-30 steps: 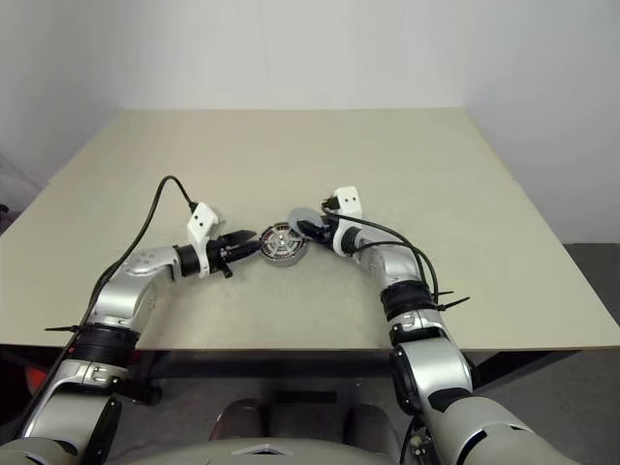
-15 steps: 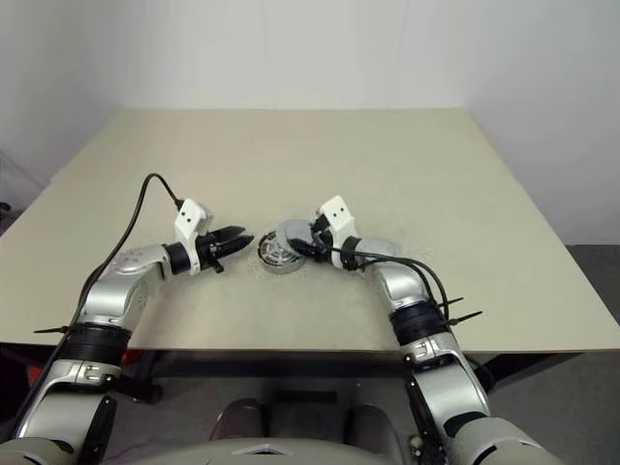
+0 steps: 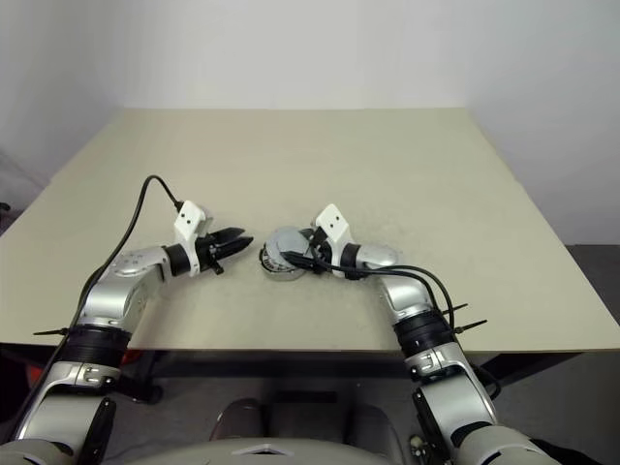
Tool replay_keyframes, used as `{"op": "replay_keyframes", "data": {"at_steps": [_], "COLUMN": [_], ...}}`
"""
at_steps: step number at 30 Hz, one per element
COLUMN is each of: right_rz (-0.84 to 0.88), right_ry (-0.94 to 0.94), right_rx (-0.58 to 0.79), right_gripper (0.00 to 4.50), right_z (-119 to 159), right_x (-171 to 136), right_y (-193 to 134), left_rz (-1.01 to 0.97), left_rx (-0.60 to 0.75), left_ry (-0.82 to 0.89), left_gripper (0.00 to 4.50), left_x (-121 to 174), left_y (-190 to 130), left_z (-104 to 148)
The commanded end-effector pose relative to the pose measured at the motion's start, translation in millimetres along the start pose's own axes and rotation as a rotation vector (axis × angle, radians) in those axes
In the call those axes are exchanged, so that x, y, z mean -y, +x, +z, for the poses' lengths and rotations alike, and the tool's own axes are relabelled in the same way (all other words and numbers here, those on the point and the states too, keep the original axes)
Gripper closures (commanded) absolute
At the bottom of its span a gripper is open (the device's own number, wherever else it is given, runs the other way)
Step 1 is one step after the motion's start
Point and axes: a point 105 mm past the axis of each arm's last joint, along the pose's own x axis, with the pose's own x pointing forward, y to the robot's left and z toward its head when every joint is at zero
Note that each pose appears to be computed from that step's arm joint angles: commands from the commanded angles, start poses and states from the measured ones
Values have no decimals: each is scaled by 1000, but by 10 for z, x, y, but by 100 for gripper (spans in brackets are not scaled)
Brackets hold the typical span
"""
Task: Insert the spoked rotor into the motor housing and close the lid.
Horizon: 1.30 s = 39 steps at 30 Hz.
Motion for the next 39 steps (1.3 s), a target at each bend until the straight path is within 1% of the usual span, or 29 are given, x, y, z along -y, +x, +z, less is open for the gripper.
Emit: {"op": "replay_keyframes", "data": {"at_steps": [1,6,18,24,33,39], "right_rz": [42,78,107,95,88,83], "right_ry": [-92,-118,-140,-146,-147,-140], "right_rx": [57,35,-22,-64,-84,-122], "right_gripper": [156,156,156,156,156,156], "right_z": [218,164,36,-48,-85,-131], "right_x": [-81,-154,-196,-186,-178,-141], "right_y": [21,42,79,94,108,151], "left_rz": [1,0,7,7,10,11], "left_rx": [42,42,42,41,42,43], "left_ry": [27,26,22,20,18,14], "left_gripper": [284,284,284,284,284,284], "left_x": [-11,-10,-11,4,19,24], "left_y": [-18,-13,-22,-29,-38,-29], "left_z": [151,154,139,124,121,116]}}
